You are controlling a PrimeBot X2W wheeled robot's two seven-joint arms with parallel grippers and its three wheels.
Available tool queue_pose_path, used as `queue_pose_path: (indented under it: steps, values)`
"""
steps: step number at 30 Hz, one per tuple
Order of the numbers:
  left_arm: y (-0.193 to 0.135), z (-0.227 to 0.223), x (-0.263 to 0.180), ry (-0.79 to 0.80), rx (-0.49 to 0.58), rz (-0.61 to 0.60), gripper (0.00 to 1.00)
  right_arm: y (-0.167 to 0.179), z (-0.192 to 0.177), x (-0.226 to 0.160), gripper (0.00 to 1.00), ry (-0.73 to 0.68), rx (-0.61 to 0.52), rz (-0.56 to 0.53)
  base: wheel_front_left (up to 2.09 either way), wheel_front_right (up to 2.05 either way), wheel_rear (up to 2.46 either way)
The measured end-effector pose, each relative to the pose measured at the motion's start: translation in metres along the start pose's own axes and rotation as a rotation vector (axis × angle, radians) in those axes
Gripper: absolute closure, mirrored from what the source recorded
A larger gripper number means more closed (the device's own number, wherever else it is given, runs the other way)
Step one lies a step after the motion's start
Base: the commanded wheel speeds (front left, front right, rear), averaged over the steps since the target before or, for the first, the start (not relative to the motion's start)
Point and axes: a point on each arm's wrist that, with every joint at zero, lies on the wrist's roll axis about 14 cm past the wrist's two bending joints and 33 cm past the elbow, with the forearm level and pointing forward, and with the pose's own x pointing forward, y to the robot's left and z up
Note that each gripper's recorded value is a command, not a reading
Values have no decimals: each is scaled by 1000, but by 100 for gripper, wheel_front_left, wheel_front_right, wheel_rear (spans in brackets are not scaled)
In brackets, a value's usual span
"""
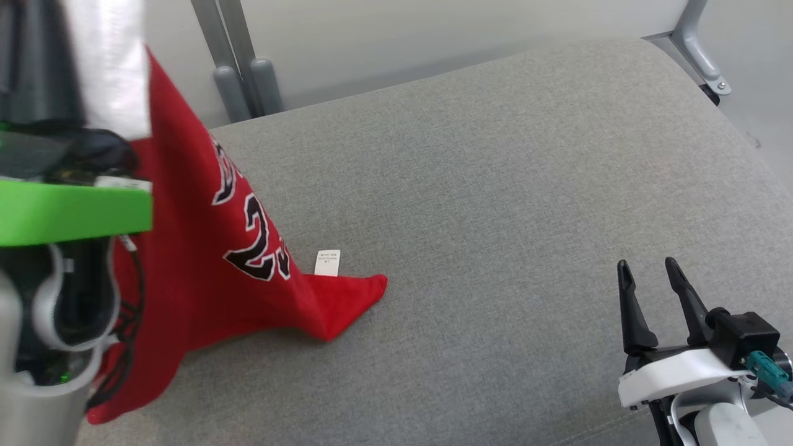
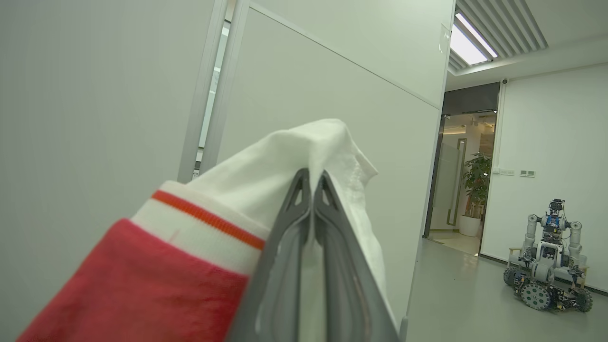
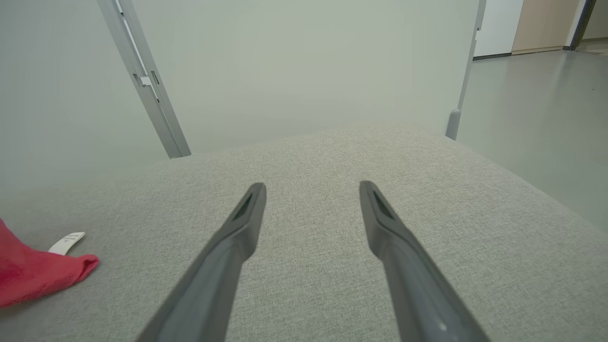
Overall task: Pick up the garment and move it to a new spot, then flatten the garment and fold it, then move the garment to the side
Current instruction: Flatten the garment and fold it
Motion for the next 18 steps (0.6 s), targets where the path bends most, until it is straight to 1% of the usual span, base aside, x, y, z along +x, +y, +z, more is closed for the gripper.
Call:
queue_pose_path:
  steps: [5, 7, 9, 13, 15, 18]
  values:
    - [-31, -88, -4, 230, -161, -62, 100, 3, -4, 4, 0, 11, 6, 2, 0, 0, 0]
    - [-49, -127, -11, 328, -224, -96, 100, 4, -5, 6, 0, 16, 13, 2, 0, 0, 0]
    - [-79, -171, -23, 449, -293, -159, 100, 5, -6, 10, 0, 17, 15, 0, 0, 0, 0]
    - [-133, -239, -49, 630, -336, -294, 100, 5, -7, 15, 0, 21, 22, -6, 0, 0, 0]
    - [-156, -264, -65, 705, -350, -368, 100, 2, -6, 18, 0, 17, 24, -15, 0, 0, 0]
    - [-179, -294, -86, 796, -340, -475, 100, -4, -8, 18, 0, 26, 22, -38, 0, 0, 0]
